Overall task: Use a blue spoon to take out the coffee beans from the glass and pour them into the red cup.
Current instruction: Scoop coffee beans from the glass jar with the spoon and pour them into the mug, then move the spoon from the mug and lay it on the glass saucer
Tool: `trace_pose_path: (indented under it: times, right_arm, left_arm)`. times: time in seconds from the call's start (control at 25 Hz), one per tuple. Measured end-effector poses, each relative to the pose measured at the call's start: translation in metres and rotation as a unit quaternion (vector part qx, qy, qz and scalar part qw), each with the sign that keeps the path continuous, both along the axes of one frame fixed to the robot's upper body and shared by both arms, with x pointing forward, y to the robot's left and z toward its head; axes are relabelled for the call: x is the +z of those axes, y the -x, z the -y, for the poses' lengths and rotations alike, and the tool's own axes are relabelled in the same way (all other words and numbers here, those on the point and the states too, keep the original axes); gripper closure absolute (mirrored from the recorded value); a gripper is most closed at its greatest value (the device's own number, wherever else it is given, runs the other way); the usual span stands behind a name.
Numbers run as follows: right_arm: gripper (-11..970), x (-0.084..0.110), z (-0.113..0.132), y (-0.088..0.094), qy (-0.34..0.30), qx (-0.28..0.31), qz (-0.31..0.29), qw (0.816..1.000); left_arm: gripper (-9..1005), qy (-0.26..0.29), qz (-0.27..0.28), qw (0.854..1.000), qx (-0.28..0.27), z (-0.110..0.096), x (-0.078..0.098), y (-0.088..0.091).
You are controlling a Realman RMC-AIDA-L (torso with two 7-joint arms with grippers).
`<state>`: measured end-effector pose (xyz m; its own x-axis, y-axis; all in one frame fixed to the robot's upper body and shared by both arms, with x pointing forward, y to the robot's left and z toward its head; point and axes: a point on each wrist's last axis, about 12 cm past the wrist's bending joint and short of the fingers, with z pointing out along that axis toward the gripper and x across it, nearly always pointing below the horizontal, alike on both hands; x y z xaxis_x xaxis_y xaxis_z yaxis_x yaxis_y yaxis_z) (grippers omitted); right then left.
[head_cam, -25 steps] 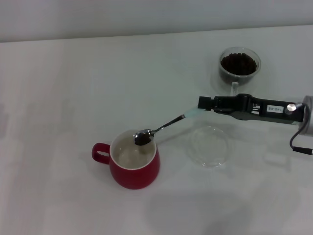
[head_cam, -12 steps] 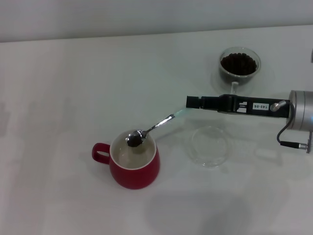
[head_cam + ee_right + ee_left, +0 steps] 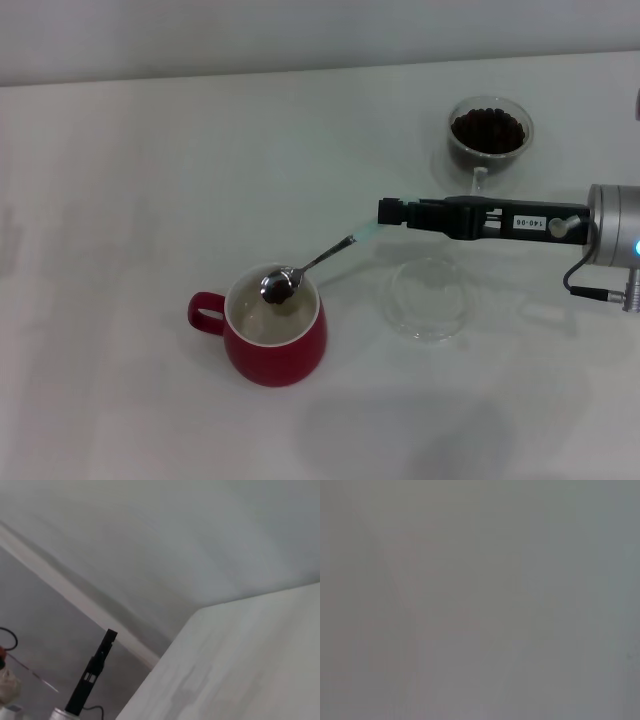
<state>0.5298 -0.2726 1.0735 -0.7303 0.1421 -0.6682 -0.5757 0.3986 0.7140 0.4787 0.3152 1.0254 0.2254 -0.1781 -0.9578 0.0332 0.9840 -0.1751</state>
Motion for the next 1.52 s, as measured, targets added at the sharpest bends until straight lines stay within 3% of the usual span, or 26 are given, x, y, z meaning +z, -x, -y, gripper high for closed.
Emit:
trace_pose_path:
  times: [0.52, 1.0, 1.36, 1.52]
  right_arm:
    - [803, 0.002, -0.001, 0.004, 0.031, 0.038, 0.107, 0.993]
    - [803, 0.006, 0.009, 0.006, 0.022, 0.017, 0.149, 0.988]
    - [802, 0.013, 0.064, 0.023, -0.024, -0.101, 0.129, 0.986]
    - [802, 0.012, 0.079, 0.03, -0.017, -0.115, 0.111, 0.987]
  left_arm:
    - [210, 0.001, 0.005, 1.0, -0.001, 0.001, 0.002, -0.004]
    - [211, 0.002, 0.01, 1.0, -0.003, 0.003, 0.005, -0.009]
    - [210, 0.003, 0.014, 1.0, -0.006, 0.005, 0.007, -0.013]
    - [210, 0.003, 0.016, 1.0, -0.006, 0.005, 0.008, -0.014]
